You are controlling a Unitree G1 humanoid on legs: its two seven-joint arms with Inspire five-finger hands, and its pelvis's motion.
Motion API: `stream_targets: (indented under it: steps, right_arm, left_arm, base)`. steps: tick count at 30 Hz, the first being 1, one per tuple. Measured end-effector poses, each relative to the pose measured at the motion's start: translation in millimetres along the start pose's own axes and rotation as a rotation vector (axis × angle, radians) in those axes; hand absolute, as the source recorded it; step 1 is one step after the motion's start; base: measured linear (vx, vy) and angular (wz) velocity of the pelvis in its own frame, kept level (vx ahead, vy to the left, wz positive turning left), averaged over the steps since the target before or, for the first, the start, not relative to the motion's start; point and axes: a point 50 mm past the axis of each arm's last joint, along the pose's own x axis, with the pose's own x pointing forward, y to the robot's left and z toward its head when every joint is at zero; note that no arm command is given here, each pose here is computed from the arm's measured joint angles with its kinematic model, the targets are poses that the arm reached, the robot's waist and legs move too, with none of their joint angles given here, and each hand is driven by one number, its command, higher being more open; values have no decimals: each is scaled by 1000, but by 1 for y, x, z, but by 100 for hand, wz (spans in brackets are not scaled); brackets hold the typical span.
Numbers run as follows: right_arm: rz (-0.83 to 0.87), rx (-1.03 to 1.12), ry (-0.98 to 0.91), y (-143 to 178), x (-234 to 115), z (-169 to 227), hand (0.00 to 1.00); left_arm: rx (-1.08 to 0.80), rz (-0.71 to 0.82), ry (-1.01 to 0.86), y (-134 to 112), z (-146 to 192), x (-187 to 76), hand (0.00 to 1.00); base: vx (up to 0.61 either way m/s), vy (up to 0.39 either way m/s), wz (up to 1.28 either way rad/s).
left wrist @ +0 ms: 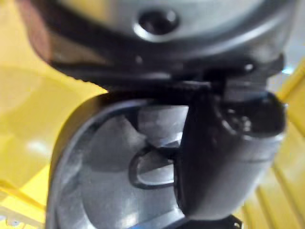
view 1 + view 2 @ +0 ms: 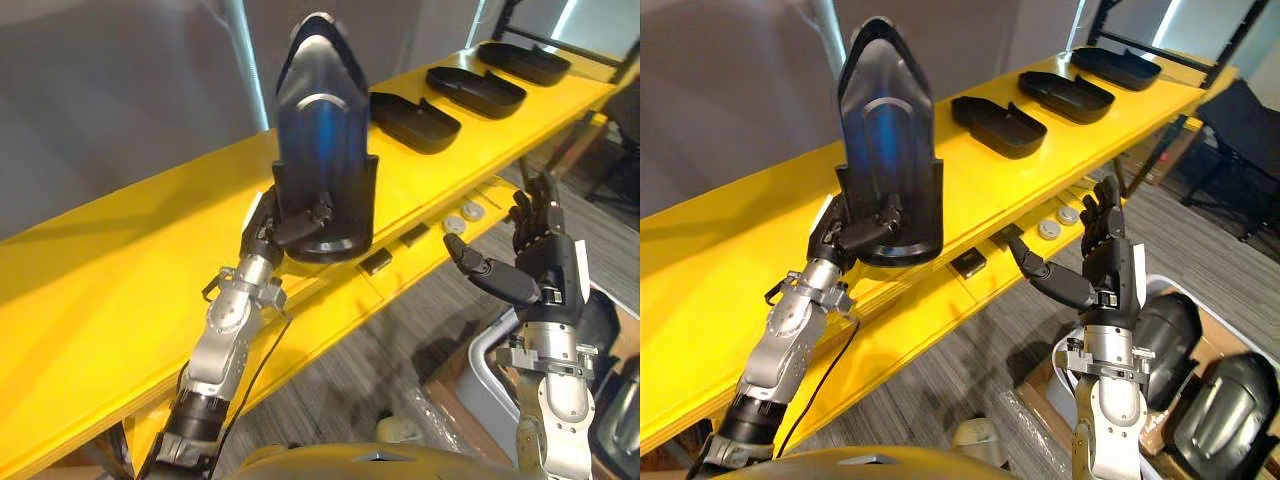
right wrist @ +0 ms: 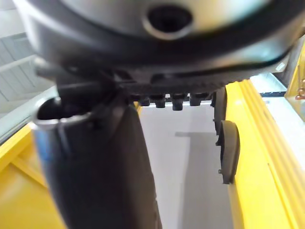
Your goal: Walk over and take three plastic housings, then place them on the shelf
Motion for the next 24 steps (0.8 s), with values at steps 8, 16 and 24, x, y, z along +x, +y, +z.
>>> stream_targets:
  steps: [8,16,24]
  right_arm:
    - [121,21,26,14,2,-3,100]
    - [202,47,51,25,5,-6,100]
    - [207,94,81,29,3,-11,100]
  left_arm:
    - [32,216,109,24,-9,39,0]
    - [34,271,143,38,9,66,0]
    - [41,304,264,43,-1,75,0]
  base:
    - [-29,-22,-14]
    - [-36,-18,-2]
    - [-43,-24,1]
